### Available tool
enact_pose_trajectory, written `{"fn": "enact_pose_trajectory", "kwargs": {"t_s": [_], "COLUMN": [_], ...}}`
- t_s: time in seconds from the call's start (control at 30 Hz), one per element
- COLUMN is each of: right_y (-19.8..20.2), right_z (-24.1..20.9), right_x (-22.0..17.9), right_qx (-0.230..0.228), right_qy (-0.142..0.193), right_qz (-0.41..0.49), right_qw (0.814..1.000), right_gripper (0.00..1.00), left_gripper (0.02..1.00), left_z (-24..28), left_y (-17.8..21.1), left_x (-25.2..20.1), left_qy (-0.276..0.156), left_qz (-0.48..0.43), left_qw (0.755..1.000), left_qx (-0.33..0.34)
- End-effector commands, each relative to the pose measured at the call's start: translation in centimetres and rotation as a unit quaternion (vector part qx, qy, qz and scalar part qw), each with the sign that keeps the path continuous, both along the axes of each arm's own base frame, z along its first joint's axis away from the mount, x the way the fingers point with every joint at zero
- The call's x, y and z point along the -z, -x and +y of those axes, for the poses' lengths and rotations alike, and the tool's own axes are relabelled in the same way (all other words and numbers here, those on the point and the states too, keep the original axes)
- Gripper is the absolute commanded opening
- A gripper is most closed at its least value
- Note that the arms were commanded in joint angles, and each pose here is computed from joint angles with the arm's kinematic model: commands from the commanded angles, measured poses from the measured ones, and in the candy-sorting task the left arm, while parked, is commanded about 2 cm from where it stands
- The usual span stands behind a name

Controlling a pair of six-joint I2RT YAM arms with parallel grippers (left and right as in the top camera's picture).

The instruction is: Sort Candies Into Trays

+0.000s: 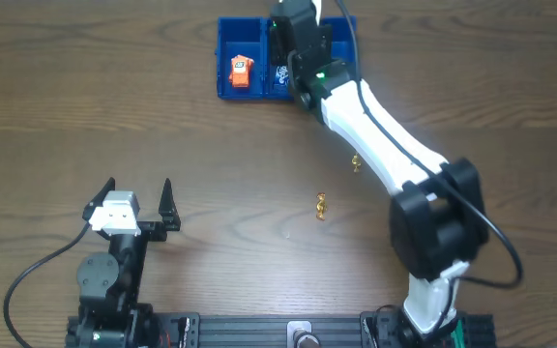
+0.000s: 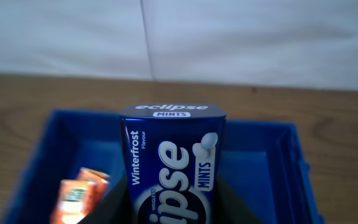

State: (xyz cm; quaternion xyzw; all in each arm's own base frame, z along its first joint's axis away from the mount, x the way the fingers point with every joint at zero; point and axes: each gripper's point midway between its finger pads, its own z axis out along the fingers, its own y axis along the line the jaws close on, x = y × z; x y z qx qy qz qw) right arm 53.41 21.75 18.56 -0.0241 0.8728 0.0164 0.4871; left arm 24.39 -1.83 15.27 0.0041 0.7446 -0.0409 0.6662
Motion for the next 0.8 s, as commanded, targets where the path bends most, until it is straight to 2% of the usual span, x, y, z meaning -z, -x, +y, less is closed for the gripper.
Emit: {"fn": "enact_pose_trajectory", "kwargs": {"t_s": [0.03,0.33,0.53,0.57,0.63,0.7,0.73,0.77,0.8], "right_y": [-0.5,-0.2,-0.1,-0.1,-0.1,-0.3,-0.3,-0.4,-0.5], "right_z": [0.6,0.8,0.9,0.9,0.9,1.0,1.0,1.1,1.1], "right_x": [4.1,6.1,6.8,7.0,7.1,6.9,6.8,6.7,6.6], "right_qx": [-0.019,-0.015,-0.002,-0.002,-0.002,-0.002,-0.002,-0.002,-0.002], "right_qy": [0.026,0.023,0.006,0.007,0.008,0.005,0.003,0.002,0.001], "right_qz": [0.031,0.054,0.062,0.063,0.064,0.059,0.056,0.054,0.052], "right_qw": [0.999,0.998,0.998,0.998,0.998,0.998,0.998,0.999,0.999], "right_gripper": [0.139,0.139,0.139,0.163,0.224,0.351,0.470,0.658,0.792], "left_gripper": [0.998,0.998,0.998,0.998,0.998,0.998,0.998,0.998,0.998], "left_z": [0.3,0.3,0.3,0.3,0.3,0.3,0.3,0.3,0.3], "left_y": [0.1,0.1,0.1,0.1,0.1,0.1,0.1,0.1,0.1], "left_x": [1.8,1.8,1.8,1.8,1.8,1.8,1.8,1.8,1.8], "left_qy": [-0.010,-0.010,-0.010,-0.010,-0.010,-0.010,-0.010,-0.010,-0.010], "left_qz": [0.026,0.026,0.026,0.026,0.026,0.026,0.026,0.026,0.026], "left_qw": [1.000,1.000,1.000,1.000,1.000,1.000,1.000,1.000,1.000], "left_qx": [-0.005,-0.005,-0.006,-0.005,-0.005,-0.006,-0.006,-0.005,-0.006]}}
